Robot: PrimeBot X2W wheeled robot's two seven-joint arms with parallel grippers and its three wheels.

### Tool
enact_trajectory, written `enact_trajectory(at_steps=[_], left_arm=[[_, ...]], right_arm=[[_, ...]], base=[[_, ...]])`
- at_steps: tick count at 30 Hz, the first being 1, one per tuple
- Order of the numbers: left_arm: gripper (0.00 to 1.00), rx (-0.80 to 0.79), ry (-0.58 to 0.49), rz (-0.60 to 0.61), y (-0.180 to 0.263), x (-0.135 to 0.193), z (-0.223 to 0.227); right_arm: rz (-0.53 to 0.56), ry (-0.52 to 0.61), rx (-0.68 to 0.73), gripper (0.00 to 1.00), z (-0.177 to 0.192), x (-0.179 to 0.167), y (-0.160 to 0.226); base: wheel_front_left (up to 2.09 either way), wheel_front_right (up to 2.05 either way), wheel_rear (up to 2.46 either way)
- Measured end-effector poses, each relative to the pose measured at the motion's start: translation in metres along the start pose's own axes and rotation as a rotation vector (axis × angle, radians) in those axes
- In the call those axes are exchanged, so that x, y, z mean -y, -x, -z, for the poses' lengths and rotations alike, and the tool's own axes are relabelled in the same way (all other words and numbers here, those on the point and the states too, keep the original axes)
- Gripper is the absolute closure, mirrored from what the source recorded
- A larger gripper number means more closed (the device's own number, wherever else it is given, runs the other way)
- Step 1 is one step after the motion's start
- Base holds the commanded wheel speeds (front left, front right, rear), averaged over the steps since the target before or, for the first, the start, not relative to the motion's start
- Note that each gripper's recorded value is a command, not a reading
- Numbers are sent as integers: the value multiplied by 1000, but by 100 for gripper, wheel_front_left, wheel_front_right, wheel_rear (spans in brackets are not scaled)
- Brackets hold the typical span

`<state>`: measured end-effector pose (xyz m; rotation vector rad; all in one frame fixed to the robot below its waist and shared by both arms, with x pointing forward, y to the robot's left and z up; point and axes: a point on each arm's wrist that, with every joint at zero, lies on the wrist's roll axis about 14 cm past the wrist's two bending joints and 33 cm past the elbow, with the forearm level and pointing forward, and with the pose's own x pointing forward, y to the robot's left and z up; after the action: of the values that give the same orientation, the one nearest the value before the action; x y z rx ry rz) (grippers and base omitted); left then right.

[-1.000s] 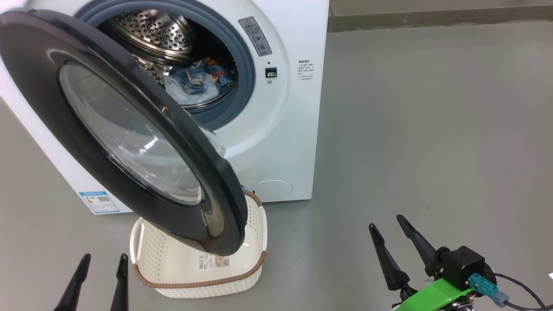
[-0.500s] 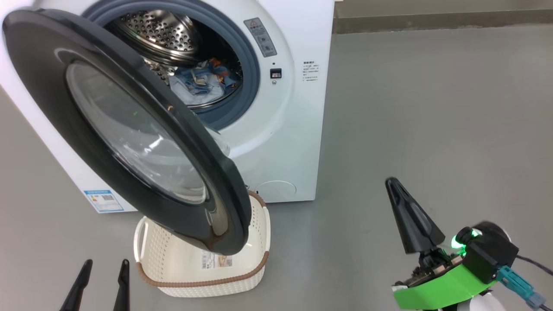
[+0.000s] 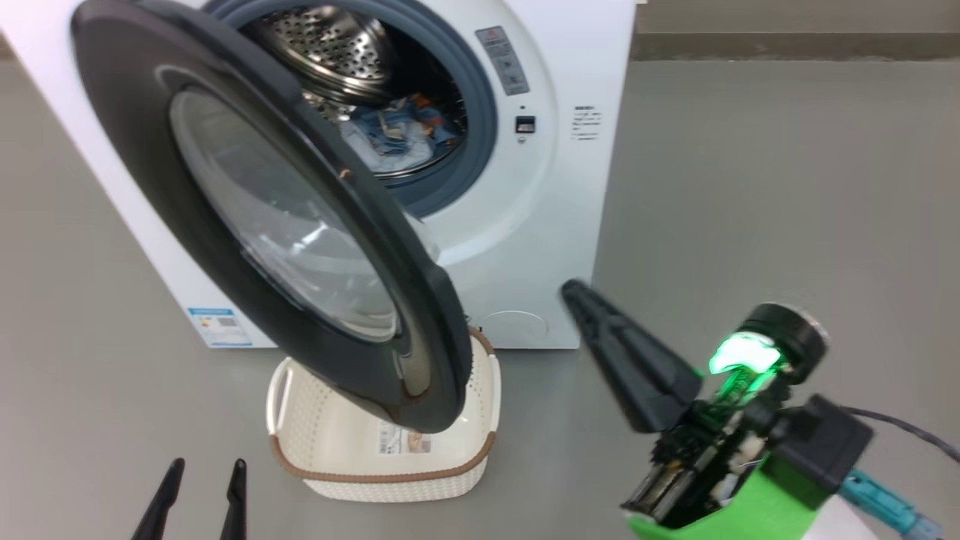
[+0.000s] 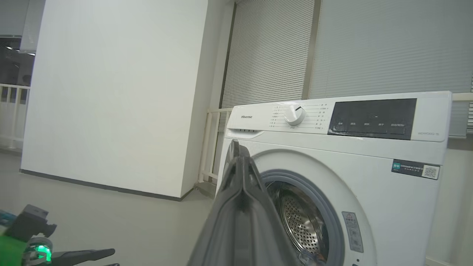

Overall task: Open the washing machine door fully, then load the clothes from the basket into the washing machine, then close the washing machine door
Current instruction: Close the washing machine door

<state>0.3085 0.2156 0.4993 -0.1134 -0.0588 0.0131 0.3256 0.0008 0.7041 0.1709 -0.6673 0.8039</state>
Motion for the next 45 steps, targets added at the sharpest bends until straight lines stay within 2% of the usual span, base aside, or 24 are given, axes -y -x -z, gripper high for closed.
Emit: enact_trajectory(at_steps=[6,14,23,29,34,44,45], left_arm=[[0,-8,18,-26,8,-2,3],[0,-7,32,-67,14,-7,3],[0,-24,44,-124,11,-16,6],[0,-40,48,-150,1,-22,10],[0,-56,49,-151,-10,-21,15],[0,-80,63,-100,-41,-8,26],[0,-80,66,-86,-49,-5,28]], right_arm=[[-133,-84,-64,100,27,-32,-8],[-276,-203,-237,100,93,-68,-9],[-308,-299,-408,100,164,-76,0],[-265,-320,-486,100,204,-62,3],[-168,-326,-506,100,228,-36,-2],[32,-248,-461,100,249,40,-20],[70,-233,-447,100,251,55,-24]], base=[[0,0,0],[0,0,0],[0,0,0],[0,0,0],[0,0,0],[0,0,0],[0,0,0]])
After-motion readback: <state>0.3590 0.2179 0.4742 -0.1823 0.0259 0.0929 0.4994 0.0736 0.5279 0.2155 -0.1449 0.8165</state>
